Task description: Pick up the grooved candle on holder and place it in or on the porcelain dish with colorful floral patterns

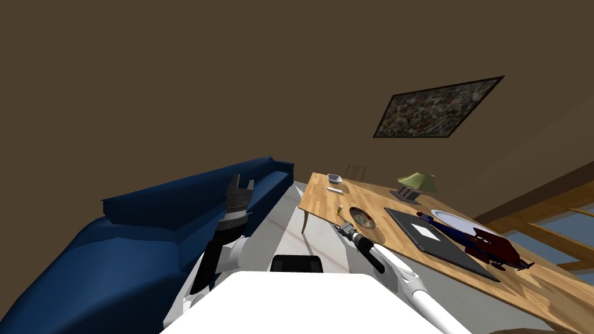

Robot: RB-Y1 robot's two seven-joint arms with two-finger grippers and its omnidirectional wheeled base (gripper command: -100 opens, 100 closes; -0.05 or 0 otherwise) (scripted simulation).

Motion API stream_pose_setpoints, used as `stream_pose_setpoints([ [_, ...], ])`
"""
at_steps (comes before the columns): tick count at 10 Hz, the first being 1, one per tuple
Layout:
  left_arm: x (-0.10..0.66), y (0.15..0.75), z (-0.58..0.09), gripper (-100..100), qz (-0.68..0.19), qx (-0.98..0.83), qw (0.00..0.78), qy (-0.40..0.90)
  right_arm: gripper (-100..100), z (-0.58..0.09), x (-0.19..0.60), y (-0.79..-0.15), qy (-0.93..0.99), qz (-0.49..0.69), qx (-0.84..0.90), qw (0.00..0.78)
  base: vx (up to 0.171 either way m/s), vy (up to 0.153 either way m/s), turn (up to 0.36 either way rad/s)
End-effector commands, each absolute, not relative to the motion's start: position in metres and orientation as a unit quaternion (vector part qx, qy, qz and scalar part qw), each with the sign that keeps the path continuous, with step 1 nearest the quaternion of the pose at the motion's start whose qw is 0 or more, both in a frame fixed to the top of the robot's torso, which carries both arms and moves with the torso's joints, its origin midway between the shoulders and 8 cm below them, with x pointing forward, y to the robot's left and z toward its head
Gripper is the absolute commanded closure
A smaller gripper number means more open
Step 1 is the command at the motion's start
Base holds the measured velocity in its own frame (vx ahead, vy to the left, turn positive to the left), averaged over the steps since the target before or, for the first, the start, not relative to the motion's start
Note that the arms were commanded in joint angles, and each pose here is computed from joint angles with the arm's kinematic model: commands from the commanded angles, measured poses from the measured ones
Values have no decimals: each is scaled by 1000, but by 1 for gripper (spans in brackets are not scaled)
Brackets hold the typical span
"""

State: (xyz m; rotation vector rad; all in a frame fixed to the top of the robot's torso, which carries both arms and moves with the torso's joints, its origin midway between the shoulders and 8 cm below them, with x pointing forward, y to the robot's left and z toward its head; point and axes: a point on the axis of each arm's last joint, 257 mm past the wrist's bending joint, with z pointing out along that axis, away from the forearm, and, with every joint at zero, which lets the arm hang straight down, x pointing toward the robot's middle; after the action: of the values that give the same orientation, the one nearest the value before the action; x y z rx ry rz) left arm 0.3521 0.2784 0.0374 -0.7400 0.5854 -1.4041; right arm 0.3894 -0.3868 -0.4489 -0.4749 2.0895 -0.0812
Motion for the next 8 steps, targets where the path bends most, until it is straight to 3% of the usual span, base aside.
stream_pose_setpoints([
  [1,352,278,37,0,-621,-327,663,259,-100,-456,390,-408,859,-63,-213,462,10,21,79],
  [8,352,278,37,0,-621,-327,663,259,-100,-461,391,-517,862,-193,-268,384,18,27,103],
])
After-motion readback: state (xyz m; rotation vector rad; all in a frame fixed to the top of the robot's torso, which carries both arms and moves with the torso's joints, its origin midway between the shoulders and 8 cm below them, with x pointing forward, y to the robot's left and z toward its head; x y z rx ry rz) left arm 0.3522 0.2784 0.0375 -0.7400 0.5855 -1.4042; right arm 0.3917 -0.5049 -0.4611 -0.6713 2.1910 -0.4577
